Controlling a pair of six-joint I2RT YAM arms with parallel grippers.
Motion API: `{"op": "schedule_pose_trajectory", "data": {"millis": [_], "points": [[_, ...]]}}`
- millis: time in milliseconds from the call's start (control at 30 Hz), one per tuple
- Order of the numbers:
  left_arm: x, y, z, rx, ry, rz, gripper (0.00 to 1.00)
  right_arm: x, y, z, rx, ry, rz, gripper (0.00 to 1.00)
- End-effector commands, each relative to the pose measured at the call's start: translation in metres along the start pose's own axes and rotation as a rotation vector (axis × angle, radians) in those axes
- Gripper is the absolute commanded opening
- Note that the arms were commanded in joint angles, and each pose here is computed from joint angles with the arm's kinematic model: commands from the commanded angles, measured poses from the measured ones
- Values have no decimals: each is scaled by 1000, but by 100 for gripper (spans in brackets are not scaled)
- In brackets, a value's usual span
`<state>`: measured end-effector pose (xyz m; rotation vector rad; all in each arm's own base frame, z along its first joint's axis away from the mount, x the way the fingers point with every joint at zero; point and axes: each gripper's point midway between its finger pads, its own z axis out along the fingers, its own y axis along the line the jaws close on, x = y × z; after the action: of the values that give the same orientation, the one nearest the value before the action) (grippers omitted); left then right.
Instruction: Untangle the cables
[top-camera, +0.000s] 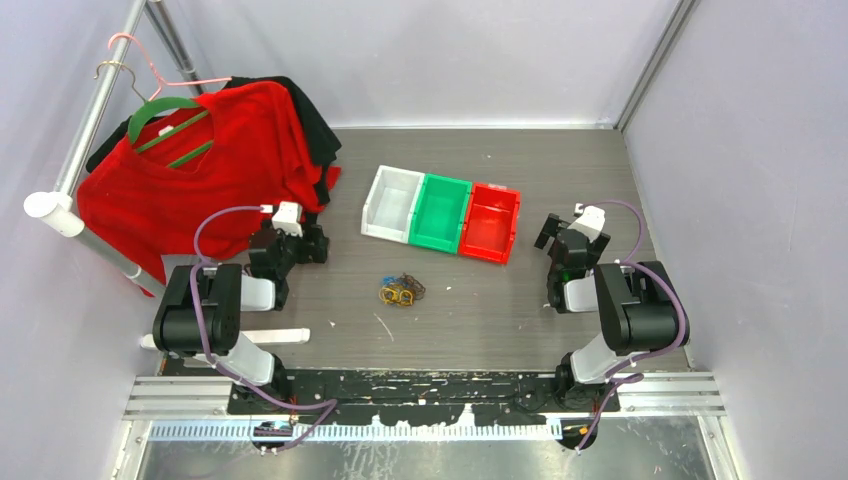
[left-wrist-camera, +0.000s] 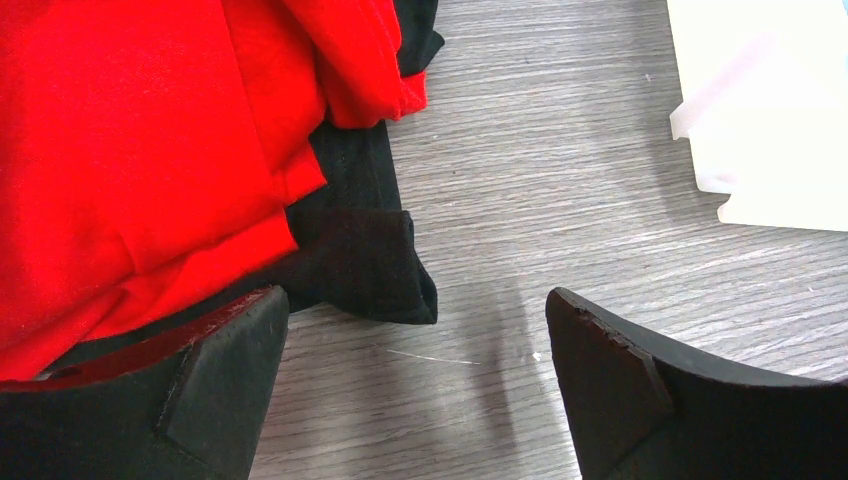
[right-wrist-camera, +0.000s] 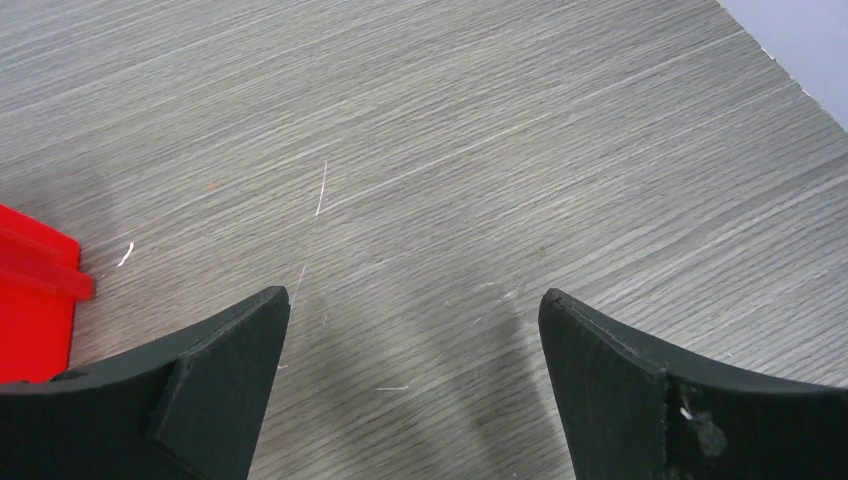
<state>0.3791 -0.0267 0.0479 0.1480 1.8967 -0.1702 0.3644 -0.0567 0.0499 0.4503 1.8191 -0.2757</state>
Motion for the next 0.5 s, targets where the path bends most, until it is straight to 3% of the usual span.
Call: {"op": "schedule_pose_trajectory", "data": {"millis": [0, 267, 467], "points": [[-24, 3, 2, -12, -77, 28, 99, -23, 6, 3, -14, -70, 46, 100], [-23, 3, 2, -12, -76, 28, 99, -22, 14, 4, -64, -55, 26, 100], [-24, 4, 1, -14, -78, 24, 99, -31, -7, 3, 54, -82, 95, 100]]}}
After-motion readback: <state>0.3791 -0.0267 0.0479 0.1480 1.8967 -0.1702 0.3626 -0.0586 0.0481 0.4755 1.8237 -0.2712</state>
